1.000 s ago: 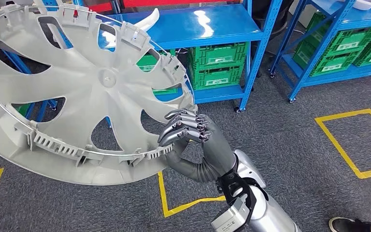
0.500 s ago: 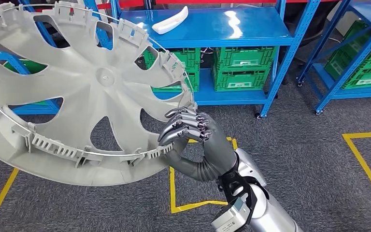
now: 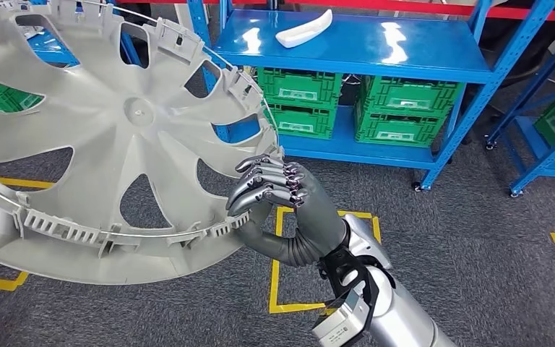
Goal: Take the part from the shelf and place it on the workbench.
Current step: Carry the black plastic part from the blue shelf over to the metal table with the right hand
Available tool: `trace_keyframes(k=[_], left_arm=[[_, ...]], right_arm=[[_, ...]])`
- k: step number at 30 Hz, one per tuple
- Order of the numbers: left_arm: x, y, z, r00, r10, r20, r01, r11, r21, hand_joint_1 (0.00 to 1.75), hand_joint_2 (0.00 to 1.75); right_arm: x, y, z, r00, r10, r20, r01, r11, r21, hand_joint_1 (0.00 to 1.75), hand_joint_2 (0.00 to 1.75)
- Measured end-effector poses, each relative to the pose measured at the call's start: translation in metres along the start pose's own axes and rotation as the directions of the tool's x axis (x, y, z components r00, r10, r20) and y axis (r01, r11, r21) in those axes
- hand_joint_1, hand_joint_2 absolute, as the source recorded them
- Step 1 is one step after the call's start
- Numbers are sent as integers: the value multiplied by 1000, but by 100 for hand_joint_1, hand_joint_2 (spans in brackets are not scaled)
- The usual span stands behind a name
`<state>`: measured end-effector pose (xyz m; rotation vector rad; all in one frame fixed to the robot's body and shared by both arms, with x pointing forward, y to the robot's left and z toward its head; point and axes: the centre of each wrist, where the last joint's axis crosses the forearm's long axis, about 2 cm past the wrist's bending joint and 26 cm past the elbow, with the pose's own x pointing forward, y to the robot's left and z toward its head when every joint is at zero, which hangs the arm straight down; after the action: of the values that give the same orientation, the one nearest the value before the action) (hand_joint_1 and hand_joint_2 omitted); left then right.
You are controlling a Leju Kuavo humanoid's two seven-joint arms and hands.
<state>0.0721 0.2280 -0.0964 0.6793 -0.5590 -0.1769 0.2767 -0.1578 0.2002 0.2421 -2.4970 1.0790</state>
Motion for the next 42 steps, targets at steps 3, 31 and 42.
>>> trace_keyframes(k=[3,31,42], left_arm=[[1,1,-1,1000,1,1,-1,1000,5,0,175],[-13,5,0,998,-40,-41,40,999,3,0,175],[-14,7,-3,1000,-13,-14,13,1000,1,0,175]], right_arm=[[-1,-1,-1,1000,-1,2,1,1000,3,175,175],[-12,2,4,999,-40,-25,39,998,-43,175,175],[-4,11,36,993,53,-103,-61,995,-80,175,175]])
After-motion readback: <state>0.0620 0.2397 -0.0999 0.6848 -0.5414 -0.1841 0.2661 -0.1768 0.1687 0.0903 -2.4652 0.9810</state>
